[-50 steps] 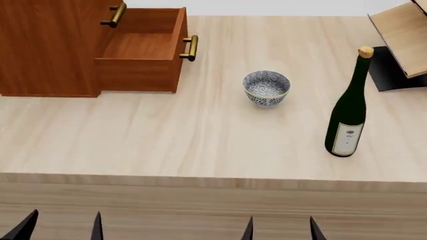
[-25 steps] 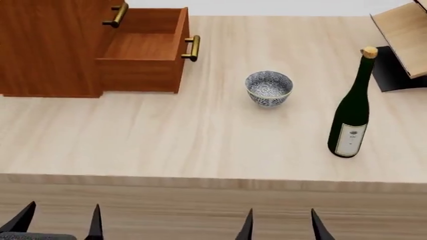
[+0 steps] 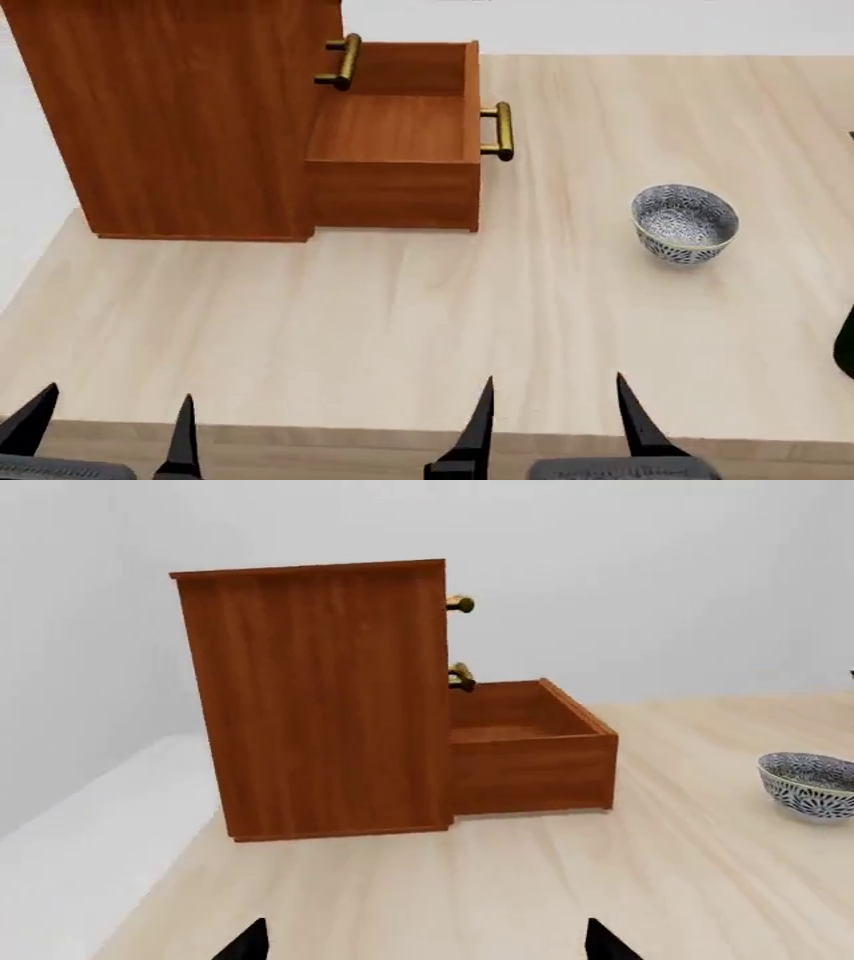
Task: Put the bowl in the bottom drawer of the cabinet.
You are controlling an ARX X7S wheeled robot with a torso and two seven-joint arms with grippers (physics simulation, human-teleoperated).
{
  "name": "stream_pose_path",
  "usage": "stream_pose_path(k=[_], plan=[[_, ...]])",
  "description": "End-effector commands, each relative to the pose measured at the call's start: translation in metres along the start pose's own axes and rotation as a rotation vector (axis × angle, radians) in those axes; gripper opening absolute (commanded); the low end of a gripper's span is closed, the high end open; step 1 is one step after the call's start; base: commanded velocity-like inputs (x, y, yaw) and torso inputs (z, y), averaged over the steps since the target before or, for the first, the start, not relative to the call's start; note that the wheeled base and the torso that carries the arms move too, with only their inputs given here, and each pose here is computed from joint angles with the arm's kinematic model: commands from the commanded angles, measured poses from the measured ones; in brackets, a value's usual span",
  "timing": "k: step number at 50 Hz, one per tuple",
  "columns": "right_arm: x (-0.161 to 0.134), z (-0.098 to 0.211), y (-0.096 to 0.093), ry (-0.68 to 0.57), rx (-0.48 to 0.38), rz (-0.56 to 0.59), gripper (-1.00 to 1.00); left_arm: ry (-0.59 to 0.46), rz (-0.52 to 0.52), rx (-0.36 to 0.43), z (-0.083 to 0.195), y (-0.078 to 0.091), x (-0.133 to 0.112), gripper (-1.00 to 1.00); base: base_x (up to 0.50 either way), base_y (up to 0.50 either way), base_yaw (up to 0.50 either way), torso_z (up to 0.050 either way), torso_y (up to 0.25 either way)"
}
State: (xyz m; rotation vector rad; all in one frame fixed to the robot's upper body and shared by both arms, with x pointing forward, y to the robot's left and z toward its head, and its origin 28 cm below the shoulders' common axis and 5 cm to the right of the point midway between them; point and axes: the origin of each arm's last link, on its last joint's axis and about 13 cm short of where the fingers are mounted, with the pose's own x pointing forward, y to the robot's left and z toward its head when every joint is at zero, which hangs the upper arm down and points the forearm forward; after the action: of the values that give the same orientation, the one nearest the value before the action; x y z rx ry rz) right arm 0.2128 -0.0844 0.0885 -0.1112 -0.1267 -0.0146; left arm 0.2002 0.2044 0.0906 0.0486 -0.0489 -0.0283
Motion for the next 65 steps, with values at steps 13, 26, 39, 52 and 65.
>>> stream_pose_path(k=[13,26,39,52,65], plan=[[0.028,0.020,-0.004,-0.018,-0.011,-0.020,1.00,-0.018,-0.034,-0.008,0.020,0.008,-0.040,1.00,0.34,0.48,0.00,0.000,0.000],[0.046,0.022,-0.012,-0.001,-0.035,-0.052,1.00,-0.007,-0.042,-0.022,0.020,0.007,-0.047,1.00,0.40,0.43,0.00,0.000,0.000],[0.050,0.020,-0.020,0.029,-0.039,-0.069,1.00,-0.015,-0.040,-0.024,0.021,0.004,-0.046,1.00,0.32,0.22,0.00,0.000,0.000],[0.050,0.022,-0.022,0.047,-0.006,-0.068,1.00,-0.013,-0.037,-0.026,0.020,0.005,-0.044,1.00,0.20,-0.40,0.00,0.000,0.000],[0.052,0.018,-0.018,0.044,-0.055,-0.065,1.00,-0.008,-0.023,-0.029,0.018,0.007,-0.043,1.00,0.26,-0.33,0.00,0.000,0.001]])
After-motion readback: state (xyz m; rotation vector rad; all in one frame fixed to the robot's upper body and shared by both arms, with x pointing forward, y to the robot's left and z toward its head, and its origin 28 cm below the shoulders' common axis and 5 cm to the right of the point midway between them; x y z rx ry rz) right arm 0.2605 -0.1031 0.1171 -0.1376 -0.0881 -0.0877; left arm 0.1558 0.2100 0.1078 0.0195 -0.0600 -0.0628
